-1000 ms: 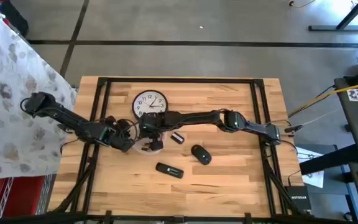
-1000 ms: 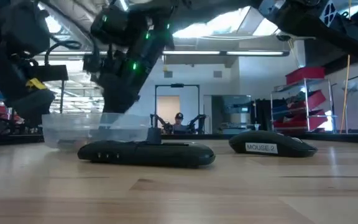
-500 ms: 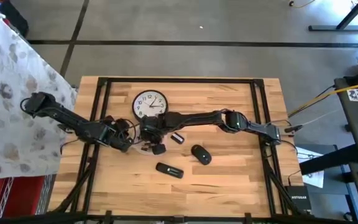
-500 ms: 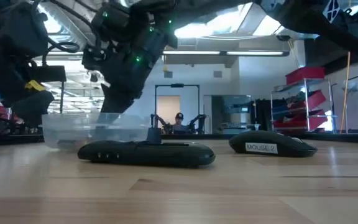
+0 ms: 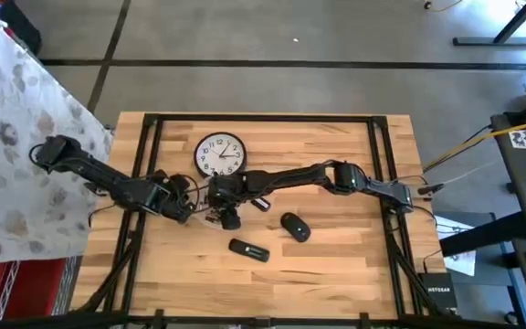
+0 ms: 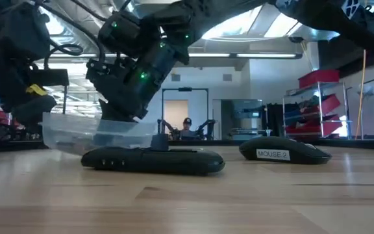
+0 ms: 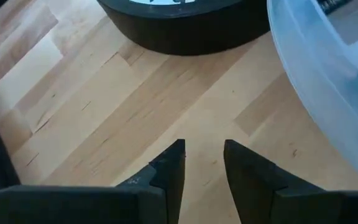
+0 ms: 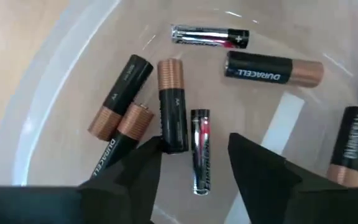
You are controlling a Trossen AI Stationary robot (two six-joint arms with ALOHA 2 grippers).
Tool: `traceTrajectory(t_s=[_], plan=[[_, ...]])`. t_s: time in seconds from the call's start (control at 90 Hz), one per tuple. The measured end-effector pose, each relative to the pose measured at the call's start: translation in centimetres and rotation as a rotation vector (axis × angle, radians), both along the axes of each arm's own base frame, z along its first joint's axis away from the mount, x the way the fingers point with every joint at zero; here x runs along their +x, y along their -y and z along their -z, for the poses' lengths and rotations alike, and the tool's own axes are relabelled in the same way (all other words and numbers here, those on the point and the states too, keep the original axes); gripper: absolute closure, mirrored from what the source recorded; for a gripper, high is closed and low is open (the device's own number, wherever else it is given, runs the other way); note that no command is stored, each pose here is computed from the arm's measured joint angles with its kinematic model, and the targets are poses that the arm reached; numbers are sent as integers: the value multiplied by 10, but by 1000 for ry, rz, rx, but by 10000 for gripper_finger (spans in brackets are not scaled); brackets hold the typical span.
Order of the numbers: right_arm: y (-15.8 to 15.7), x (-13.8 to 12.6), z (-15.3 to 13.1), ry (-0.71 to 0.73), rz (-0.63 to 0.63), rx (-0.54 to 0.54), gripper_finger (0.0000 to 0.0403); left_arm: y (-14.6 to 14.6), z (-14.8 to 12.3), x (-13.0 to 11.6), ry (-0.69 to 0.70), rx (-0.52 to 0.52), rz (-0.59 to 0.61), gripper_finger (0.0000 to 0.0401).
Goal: Insert battery
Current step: Insert the silver battery into the remote control
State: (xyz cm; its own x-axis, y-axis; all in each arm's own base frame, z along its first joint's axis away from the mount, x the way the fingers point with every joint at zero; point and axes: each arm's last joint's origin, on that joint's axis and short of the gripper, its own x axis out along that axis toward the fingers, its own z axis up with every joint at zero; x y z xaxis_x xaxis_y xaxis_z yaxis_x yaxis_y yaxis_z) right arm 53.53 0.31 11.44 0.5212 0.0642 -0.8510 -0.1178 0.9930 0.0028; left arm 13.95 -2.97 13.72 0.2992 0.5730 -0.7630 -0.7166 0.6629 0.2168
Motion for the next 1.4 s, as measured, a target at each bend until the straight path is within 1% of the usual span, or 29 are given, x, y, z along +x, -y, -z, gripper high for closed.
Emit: traceTrajectory(t_s=[0.122, 0.244, 0.3, 0.422, 0.522, 0.644, 0.756, 0.867, 0.956, 1.167, 1.278, 1.4], plan=[[4, -4, 7, -25, 39, 16, 305, 1, 0, 3, 24, -7, 8, 305], [5, -7, 12, -47, 74, 26, 374, 2, -1, 5, 42, -10, 27, 305], [5, -8, 12, -46, 73, 23, 389, 2, -1, 7, 48, -11, 34, 305], [6, -6, 12, -30, 91, -1, 390, 2, -1, 6, 45, -10, 35, 305], [7, -4, 5, -30, 92, -16, 397, 2, -1, 6, 44, -9, 35, 305], [7, 1, -14, -21, 98, -36, 399, 2, -1, 6, 43, -11, 28, 305], [8, 3, -29, -38, 102, -94, 401, 2, -1, 5, 45, -12, 23, 305], [10, 5, -46, -24, 104, -129, 402, 2, -1, 5, 45, -12, 23, 305], [11, 7, -57, 1, 105, -135, 402, 2, -1, 5, 44, -12, 23, 305], [10, 7, -60, -2, 100, -129, 402, 2, -1, 5, 42, -11, 24, 305], [8, 2, -63, -36, 95, -131, 398, 2, -1, 5, 36, -8, 25, 305], [2, -6, -82, -46, 93, -148, 398, 1, 0, 3, 17, 0, 21, 305]])
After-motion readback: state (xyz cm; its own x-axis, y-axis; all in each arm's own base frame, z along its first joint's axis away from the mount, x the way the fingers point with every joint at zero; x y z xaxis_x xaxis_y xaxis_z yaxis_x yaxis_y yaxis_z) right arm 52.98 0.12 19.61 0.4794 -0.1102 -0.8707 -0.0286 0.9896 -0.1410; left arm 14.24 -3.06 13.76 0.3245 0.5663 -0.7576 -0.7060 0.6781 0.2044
